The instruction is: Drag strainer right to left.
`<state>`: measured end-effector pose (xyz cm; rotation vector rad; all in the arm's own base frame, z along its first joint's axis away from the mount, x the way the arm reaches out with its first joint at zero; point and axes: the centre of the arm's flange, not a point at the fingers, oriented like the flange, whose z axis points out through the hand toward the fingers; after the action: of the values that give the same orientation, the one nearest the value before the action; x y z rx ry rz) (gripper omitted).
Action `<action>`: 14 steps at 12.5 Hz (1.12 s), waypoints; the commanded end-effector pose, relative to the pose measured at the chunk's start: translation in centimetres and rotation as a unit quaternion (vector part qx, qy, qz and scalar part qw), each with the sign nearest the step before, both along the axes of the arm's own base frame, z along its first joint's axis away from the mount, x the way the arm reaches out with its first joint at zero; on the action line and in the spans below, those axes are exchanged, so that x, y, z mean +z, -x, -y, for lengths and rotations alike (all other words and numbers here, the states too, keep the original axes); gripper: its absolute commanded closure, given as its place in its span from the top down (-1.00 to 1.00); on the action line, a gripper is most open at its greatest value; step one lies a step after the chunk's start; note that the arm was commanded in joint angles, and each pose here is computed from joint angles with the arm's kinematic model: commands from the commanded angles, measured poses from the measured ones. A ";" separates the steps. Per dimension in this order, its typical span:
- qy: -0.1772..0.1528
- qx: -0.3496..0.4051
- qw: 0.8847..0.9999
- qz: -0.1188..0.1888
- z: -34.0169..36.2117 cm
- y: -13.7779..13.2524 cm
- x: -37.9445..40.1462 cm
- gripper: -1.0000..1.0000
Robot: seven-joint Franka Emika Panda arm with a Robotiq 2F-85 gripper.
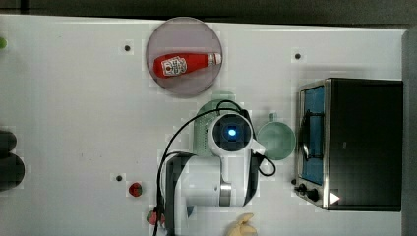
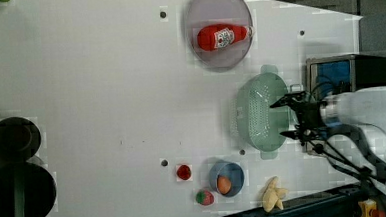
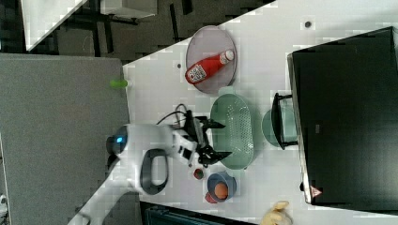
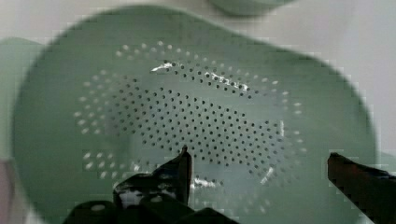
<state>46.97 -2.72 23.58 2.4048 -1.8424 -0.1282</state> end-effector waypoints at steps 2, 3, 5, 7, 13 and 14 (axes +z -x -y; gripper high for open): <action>0.003 -0.080 0.996 0.048 -1.3 -2.0 -1.2 1.00; 0.003 -0.085 0.995 0.043 -1.5 -1.9 -2.7 1.00; 0.002 -0.078 0.996 0.034 -2.3 -1.6 -5.0 1.00; -0.001 -0.079 0.996 0.034 -3.4 -1.5 -6.6 1.00; -0.003 -0.099 0.995 0.028 -6.6 -1.1 -8.0 1.00; -0.003 -0.096 0.995 0.027 -6.9 -1.0 -8.0 1.00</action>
<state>47.87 3.49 15.13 2.3022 -2.0330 -0.0907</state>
